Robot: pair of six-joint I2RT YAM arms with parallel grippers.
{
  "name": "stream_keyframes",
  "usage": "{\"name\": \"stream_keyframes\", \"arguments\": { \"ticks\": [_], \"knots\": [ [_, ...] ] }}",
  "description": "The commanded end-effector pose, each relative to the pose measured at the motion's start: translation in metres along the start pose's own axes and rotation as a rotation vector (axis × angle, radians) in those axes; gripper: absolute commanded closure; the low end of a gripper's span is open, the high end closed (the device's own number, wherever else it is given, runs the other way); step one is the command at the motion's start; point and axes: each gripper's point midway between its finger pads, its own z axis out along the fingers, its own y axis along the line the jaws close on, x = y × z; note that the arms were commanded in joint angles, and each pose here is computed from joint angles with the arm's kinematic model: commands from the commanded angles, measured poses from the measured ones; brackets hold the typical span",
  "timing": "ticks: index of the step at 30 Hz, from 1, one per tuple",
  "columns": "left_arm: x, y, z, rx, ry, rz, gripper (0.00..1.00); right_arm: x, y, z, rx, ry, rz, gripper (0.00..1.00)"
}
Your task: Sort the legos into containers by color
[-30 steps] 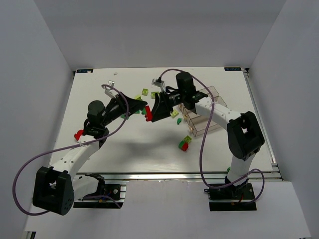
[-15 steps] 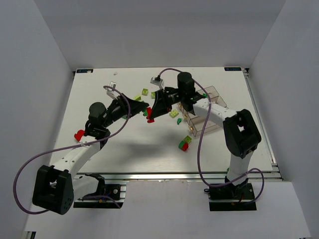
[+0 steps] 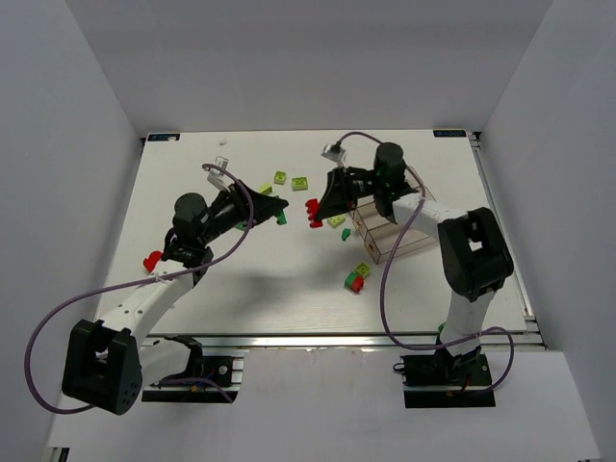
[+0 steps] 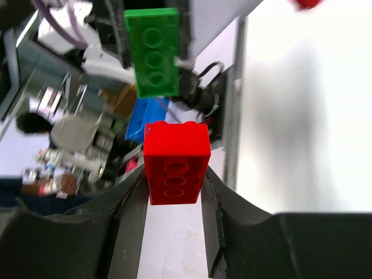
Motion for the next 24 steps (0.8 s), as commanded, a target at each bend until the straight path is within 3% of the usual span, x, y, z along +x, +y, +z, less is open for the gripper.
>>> {"name": "stream_keyframes", "arguments": {
  "ticks": [1,4,5,6,7,8,10,14,17,24],
  "knots": [
    [-0.014,-0.011,0.001,0.017,-0.034,0.061,1.0,-0.007,0.008,-0.028,0.02,-0.027,-0.071,1.0],
    [-0.013,-0.008,0.003,0.012,-0.024,0.054,1.0,-0.013,0.0,-0.046,0.061,-0.065,-0.13,1.0],
    [-0.013,-0.007,0.004,0.008,-0.02,0.052,1.0,-0.011,-0.01,-0.049,0.111,-0.097,0.002,1.0],
    [-0.013,-0.006,0.005,0.006,-0.015,0.05,1.0,-0.033,-0.02,-0.06,0.193,-0.104,-0.266,1.0],
    [-0.012,-0.005,0.006,0.0,-0.01,0.051,1.0,-0.035,-0.032,-0.065,0.289,-0.089,-0.293,1.0],
    [-0.012,-0.004,0.006,-0.004,-0.011,0.051,1.0,-0.012,-0.063,-0.075,0.499,-0.016,-0.161,1.0],
    [-0.012,0.0,0.006,-0.019,-0.015,0.052,1.0,-0.016,-0.088,-0.099,0.713,0.025,-0.228,1.0],
    [-0.011,0.007,0.007,-0.042,-0.009,0.048,1.0,-0.023,-0.121,-0.175,1.219,-0.06,-0.308,1.0],
    [-0.012,0.008,0.008,-0.051,-0.016,0.046,1.0,-0.03,-0.125,-0.21,1.418,-0.133,-0.353,1.0],
    [-0.012,0.022,0.016,-0.118,0.014,0.06,1.0,-0.016,-0.134,-0.232,1.519,-0.105,-0.364,1.0]
  ]
}}
